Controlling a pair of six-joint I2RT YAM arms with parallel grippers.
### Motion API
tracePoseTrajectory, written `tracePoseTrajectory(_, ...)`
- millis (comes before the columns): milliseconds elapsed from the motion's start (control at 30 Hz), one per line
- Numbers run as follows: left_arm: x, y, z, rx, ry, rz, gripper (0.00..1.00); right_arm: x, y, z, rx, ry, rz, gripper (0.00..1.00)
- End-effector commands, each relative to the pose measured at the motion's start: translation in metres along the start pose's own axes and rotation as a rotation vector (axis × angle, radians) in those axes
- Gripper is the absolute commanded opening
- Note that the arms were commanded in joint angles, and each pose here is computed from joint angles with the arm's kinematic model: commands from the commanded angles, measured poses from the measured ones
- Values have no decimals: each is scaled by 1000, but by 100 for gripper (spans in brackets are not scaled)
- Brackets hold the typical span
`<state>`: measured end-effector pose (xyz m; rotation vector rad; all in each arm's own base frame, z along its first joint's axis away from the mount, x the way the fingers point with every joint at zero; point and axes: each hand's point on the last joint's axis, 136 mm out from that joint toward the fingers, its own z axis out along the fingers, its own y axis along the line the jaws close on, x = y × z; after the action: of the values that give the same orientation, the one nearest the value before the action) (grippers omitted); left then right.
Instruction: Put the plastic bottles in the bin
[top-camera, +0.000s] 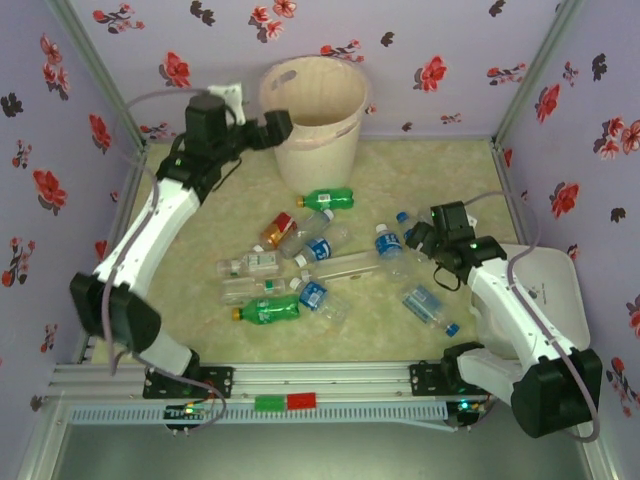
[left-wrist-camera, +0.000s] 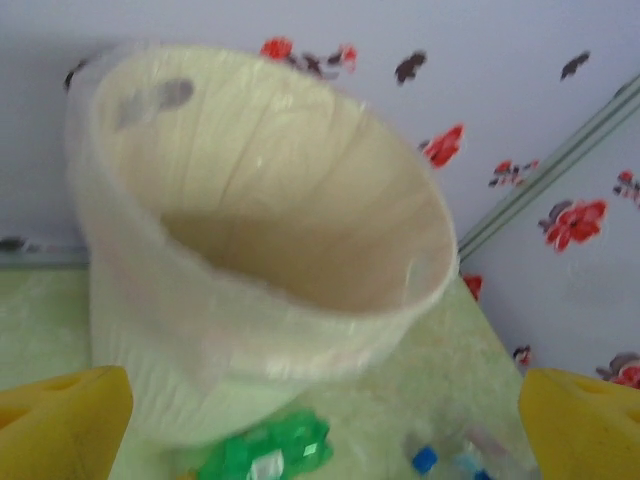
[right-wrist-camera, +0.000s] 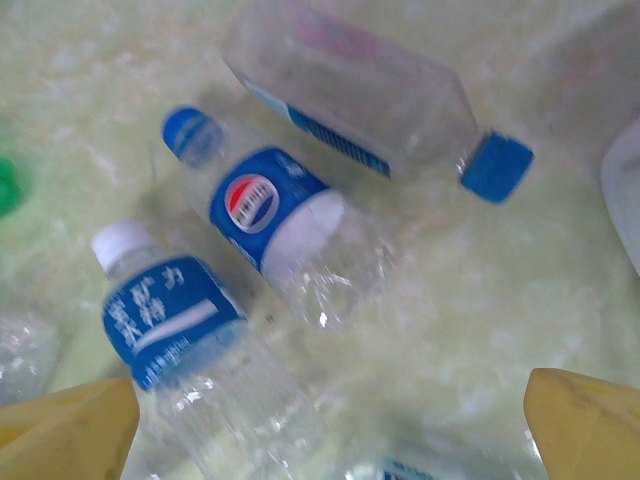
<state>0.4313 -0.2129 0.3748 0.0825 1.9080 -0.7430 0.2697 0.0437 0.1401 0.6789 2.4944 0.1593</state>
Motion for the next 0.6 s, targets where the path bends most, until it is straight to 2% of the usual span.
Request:
tracePoseTrajectory(0, 23, 5, -13, 14, -33, 9, 100, 32, -20, -3, 52, 124, 49, 100)
tracePoseTrajectory(67, 45, 12, -22, 7, -10, -11, 100, 41, -19, -2, 33, 159, 43, 100)
tracePoseTrajectory(200, 99, 29, -26, -5, 60, -92, 100, 68, 8, 5, -149, 274, -19, 100)
tracePoseTrajectory(267, 120, 34, -23, 6, 98, -142, 99, 79, 10, 7, -164, 308, -6, 100)
tracePoseTrajectory(333, 131, 31, -21, 34, 118, -180, 99, 87, 4, 6, -127, 317, 4, 100)
tracePoseTrajectory(433, 136, 27, -16, 51, 119, -190, 99, 92, -25, -5, 36, 301, 46, 100)
tracePoseTrajectory(567, 135, 27, -6, 49, 123, -198, 100, 93, -31, -19, 62, 281, 208, 99)
